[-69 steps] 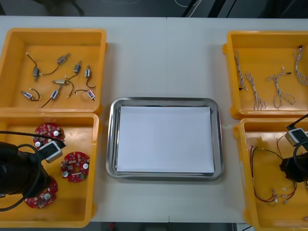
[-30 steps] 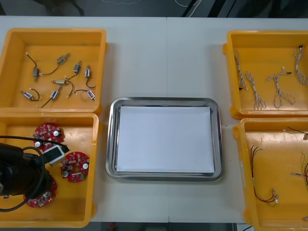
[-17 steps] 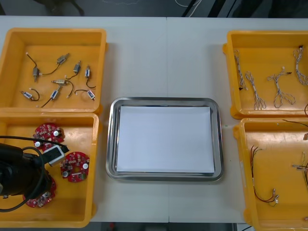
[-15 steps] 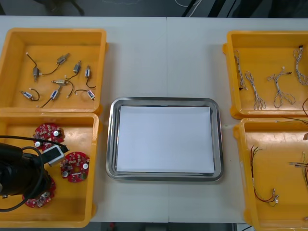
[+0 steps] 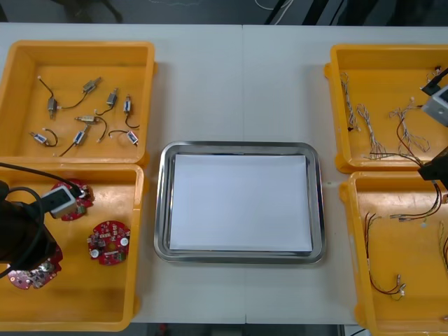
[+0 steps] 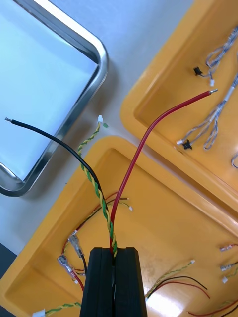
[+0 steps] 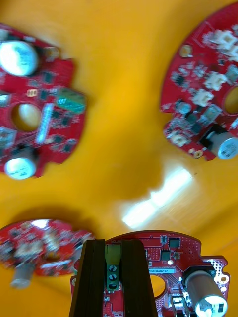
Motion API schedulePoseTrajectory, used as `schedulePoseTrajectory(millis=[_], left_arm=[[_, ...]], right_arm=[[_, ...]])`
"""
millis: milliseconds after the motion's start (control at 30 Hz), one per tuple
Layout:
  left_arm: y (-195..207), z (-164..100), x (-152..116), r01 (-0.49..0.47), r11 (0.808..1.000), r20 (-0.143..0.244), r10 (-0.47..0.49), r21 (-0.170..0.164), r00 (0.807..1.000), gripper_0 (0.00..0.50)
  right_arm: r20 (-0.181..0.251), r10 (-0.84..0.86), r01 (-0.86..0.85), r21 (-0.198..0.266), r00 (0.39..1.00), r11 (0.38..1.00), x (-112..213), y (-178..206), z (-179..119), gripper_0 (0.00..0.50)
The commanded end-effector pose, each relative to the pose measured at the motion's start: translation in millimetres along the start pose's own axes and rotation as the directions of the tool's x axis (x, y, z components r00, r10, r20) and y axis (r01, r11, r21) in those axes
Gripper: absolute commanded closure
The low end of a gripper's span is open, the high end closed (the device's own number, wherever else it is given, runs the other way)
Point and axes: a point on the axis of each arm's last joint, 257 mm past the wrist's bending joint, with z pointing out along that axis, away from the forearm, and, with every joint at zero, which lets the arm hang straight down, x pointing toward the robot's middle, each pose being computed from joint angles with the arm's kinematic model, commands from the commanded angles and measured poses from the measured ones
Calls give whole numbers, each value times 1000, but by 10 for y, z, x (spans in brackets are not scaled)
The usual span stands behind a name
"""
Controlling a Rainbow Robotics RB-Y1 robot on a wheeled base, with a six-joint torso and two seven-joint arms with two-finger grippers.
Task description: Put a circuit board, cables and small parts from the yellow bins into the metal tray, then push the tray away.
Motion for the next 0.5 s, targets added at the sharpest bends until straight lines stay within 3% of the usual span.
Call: schedulePoseTrajectory(millis=[33, 233, 333, 500], left_arm=[[178, -311, -194, -49, 999, 39, 50, -23, 998, 500], [331, -504, -178, 9, 999, 29, -8, -33, 1000, 500], [387, -600, -189, 22, 998, 10, -22, -51, 1000, 500], [341, -713, -271, 70, 996, -2, -70, -48, 998, 500]], right_arm=[[-32, -142, 143, 34, 989, 989, -124, 41, -43, 500], [-52, -207, 209, 32, 977, 977, -223, 135, 20, 500], [-73, -245, 249, 55, 967, 967, -269, 119, 37, 500], [-82, -287, 294, 90, 954, 951, -342, 107, 26, 500]])
